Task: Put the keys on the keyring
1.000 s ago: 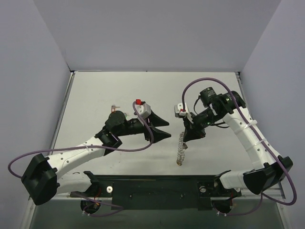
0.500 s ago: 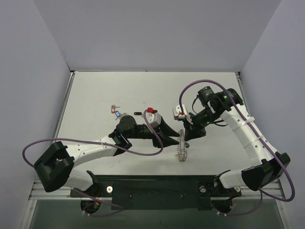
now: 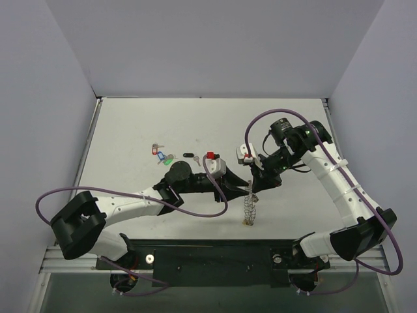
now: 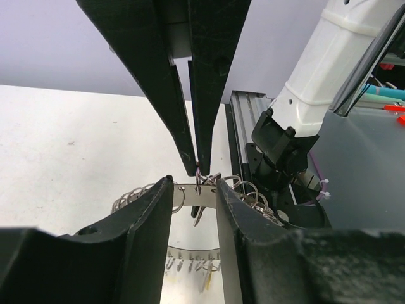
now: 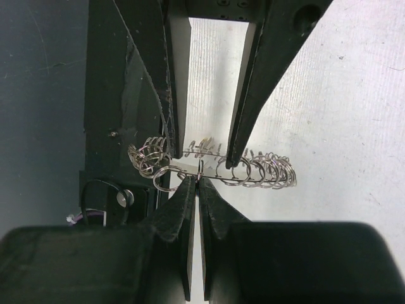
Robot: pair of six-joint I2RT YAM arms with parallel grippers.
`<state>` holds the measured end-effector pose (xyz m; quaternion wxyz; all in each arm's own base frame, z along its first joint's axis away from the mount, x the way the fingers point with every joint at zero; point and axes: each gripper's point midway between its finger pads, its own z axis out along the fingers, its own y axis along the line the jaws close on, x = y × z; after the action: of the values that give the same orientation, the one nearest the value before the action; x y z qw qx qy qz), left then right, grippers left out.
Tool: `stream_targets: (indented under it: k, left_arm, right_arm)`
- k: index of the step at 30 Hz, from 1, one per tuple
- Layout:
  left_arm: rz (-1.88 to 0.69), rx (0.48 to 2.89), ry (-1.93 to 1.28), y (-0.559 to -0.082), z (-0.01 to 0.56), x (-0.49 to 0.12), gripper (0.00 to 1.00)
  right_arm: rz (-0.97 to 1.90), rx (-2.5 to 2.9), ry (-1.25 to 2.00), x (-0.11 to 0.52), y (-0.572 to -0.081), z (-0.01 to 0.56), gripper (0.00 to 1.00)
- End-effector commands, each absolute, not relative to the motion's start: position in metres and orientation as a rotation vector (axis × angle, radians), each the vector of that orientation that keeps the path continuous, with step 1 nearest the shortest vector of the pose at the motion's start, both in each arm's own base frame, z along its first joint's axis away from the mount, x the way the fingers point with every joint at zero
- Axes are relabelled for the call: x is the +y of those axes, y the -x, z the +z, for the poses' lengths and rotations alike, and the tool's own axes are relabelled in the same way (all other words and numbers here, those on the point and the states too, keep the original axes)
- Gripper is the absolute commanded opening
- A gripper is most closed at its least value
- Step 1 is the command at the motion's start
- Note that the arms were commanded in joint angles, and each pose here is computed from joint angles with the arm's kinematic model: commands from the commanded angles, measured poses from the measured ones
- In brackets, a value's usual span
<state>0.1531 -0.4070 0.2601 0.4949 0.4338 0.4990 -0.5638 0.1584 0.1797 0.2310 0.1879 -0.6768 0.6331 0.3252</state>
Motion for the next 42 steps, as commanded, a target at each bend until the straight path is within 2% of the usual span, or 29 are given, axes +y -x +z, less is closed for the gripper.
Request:
stream_targets:
  k: [1, 11, 14, 21, 24, 28, 29, 34, 35, 38, 40, 42]
  left_arm:
    - [-1.346, 1.183, -1.058, -0.155, 0.265, -0.415, 0.41]
    - [-1.359, 1.184, -1.072, -0.151, 0.264, -0.419, 0.33]
    - [-1.363, 1.184, -1.076, -0.150, 0.265, -0.422, 0.27]
    - [-1.364, 1.190, -1.061, -0.149, 0.268, -0.424, 0.26]
    - [-1.368, 1.192, -1.051, -0.150, 0.270, -0.424, 0.17]
    - [-1.380, 1.192, -1.028, -0.150, 0.273, -0.423, 0.15]
    - [-1.385, 1.184, -1.029, -0.149, 0.276, -0.424, 0.02]
    - [-1.437, 1.179, -0.997, -0.144, 0.279, -0.422, 0.00]
    - [-1.445, 1.166, -0.981, -0.143, 0.280, -0.420, 0.00]
    - [-1.473, 1.142, -0.910, -0.144, 0.290, -0.416, 0.00]
    - [-1.484, 1.137, -0.874, -0.144, 0.292, -0.412, 0.00]
    - [-1.497, 1.135, -0.846, -0.144, 0.296, -0.411, 0.00]
  right_arm:
    - [1.075, 1.853, 1.907, 0.171, -0.123, 0.243, 0.00]
    - [1.087, 1.853, 1.887, 0.171, -0.123, 0.244, 0.00]
    - [1.091, 1.850, 1.883, 0.171, -0.122, 0.244, 0.00]
    - [1.100, 1.848, 1.880, 0.172, -0.122, 0.243, 0.00]
    - [1.104, 1.850, 1.879, 0.172, -0.122, 0.243, 0.00]
    - [1.104, 1.849, 1.876, 0.172, -0.122, 0.243, 0.00]
    - [1.104, 1.850, 1.872, 0.172, -0.122, 0.243, 0.00]
    - [1.132, 1.846, 1.805, 0.173, -0.124, 0.245, 0.00]
    - [1.143, 1.845, 1.773, 0.172, -0.125, 0.247, 0.01]
    - [1.187, 1.814, 1.688, 0.175, -0.126, 0.255, 0.15]
    - [1.212, 1.814, 1.619, 0.175, -0.128, 0.257, 0.21]
    - [1.219, 1.828, 1.520, 0.175, -0.136, 0.260, 0.24]
